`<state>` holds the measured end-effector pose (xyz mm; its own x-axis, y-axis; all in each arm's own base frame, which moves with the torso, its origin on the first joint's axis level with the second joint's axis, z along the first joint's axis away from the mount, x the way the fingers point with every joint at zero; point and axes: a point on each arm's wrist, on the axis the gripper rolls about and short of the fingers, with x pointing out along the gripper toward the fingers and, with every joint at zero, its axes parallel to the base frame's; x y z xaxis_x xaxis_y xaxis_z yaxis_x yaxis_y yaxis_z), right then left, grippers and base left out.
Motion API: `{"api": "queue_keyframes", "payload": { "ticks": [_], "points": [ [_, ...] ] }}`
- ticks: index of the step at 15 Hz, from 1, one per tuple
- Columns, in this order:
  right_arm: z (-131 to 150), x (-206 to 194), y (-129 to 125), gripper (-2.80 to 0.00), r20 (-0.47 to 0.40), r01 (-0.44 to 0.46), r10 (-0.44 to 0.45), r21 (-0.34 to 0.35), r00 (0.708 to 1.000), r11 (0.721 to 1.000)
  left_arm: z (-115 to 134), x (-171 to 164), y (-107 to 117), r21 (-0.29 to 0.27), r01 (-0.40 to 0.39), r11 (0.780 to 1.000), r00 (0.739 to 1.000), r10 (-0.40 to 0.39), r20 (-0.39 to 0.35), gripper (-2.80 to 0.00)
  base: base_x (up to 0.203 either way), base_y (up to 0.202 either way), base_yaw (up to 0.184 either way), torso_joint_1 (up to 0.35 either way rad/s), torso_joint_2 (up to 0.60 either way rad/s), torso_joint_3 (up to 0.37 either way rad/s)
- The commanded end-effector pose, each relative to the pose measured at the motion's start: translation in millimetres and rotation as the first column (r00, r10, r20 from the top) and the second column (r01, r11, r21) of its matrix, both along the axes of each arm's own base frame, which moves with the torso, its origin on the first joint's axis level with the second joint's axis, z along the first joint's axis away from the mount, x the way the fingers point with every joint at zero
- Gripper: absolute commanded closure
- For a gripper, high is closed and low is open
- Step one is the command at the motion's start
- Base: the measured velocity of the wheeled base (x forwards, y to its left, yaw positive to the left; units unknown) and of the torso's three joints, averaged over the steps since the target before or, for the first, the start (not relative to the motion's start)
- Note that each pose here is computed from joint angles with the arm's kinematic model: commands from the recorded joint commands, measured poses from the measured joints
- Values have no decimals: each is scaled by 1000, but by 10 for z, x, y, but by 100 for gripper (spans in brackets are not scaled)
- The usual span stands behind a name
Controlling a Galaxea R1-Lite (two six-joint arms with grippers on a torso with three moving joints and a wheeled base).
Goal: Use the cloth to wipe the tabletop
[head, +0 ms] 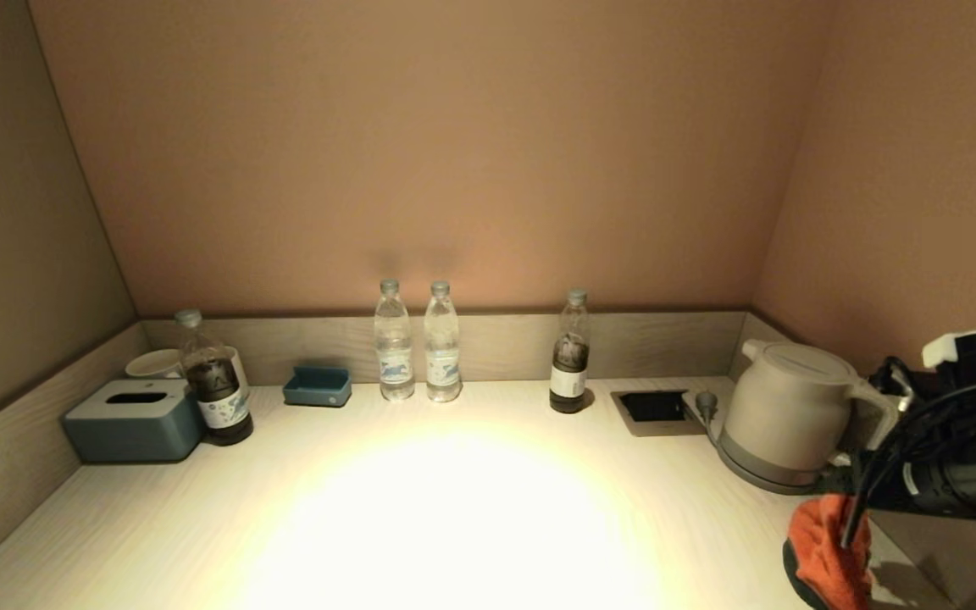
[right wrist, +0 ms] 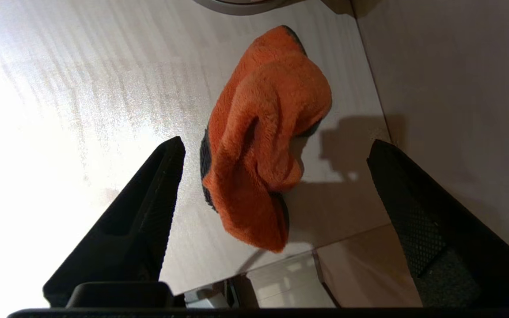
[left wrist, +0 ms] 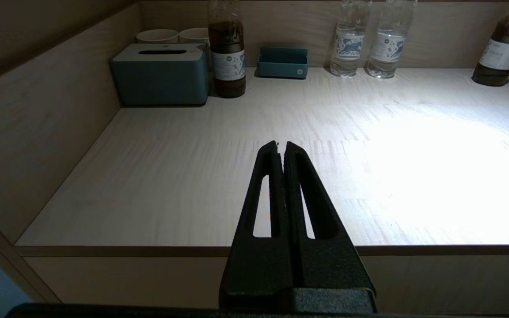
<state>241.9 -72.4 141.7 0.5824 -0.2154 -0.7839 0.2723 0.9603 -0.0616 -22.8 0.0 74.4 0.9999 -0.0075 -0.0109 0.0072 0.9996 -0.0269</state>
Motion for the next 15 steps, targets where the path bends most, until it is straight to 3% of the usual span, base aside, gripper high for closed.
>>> {"api": "queue_keyframes", "payload": {
  "ticks": [1, 2, 3, 8, 14, 15],
  "points": [
    [330, -287, 106, -280, 92, -16, 18, -19, 996, 1000, 0, 0, 0, -1, 0, 1000, 1000, 0, 0, 0, 0, 0, 0, 0, 0, 0],
    [469, -441, 164, -280, 138, -38, 41, -20, 990, 999, 0, 0, 0, -1, -1, 1000, 1000, 1, 0, 0, 0, 0, 0, 0, 0, 0],
    [583, -603, 225, 0, 177, -79, 81, -14, 981, 997, 0, 0, 0, -1, 0, 1000, 1000, 0, 0, 0, 0, 0, 0, 0, 0, 0],
    [853, -1120, 420, 0, 304, -267, 253, 4, 919, 964, 0, 0, 0, -1, 0, 1000, 1000, 0, 0, 0, 0, 0, 0, 0, 0, 0],
    [1052, -1608, 562, 0, 460, -332, 310, -35, 832, 943, 0, 0, 0, -1, 0, 1000, 1000, 0, 0, 0, 0, 0, 0, 0, 0, 0],
    [1098, -1816, 626, 0, 501, -342, 325, -62, 802, 938, 0, 0, 0, -1, 0, 1000, 1000, 0, 0, 0, 0, 0, 0, 0, 0, 0]
  ]
}}
